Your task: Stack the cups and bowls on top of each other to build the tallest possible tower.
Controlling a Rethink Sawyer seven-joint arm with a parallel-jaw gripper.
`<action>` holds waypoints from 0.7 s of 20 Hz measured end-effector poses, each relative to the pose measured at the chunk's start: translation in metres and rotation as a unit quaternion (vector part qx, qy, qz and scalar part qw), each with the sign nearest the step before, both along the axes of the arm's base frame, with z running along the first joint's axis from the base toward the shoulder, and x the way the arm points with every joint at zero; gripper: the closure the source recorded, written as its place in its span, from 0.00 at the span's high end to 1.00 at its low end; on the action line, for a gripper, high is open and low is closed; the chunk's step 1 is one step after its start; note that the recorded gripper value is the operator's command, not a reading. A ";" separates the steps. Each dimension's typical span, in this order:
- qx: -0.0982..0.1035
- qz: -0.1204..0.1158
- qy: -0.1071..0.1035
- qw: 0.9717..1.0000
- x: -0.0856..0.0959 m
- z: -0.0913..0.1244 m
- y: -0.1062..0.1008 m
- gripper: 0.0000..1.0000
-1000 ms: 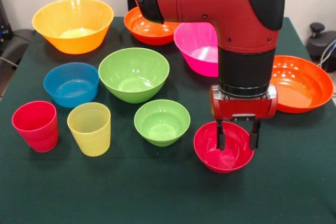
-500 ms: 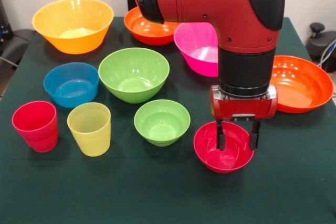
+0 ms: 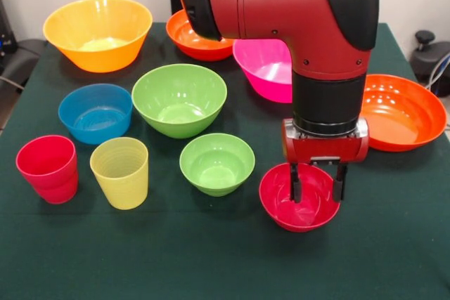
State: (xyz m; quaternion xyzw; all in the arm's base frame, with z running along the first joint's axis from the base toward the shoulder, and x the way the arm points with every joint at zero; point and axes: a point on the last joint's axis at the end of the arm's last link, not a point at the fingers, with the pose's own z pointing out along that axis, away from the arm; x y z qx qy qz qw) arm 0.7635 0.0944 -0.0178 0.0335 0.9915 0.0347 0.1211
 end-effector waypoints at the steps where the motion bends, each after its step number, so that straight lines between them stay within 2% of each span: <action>1: 0.000 0.000 0.002 1.000 -0.001 -0.003 0.001 1.00; 6: 0.001 0.002 0.008 1.000 -0.005 -0.010 0.003 1.00; 14: 0.002 0.001 0.007 1.000 -0.005 -0.009 0.004 1.00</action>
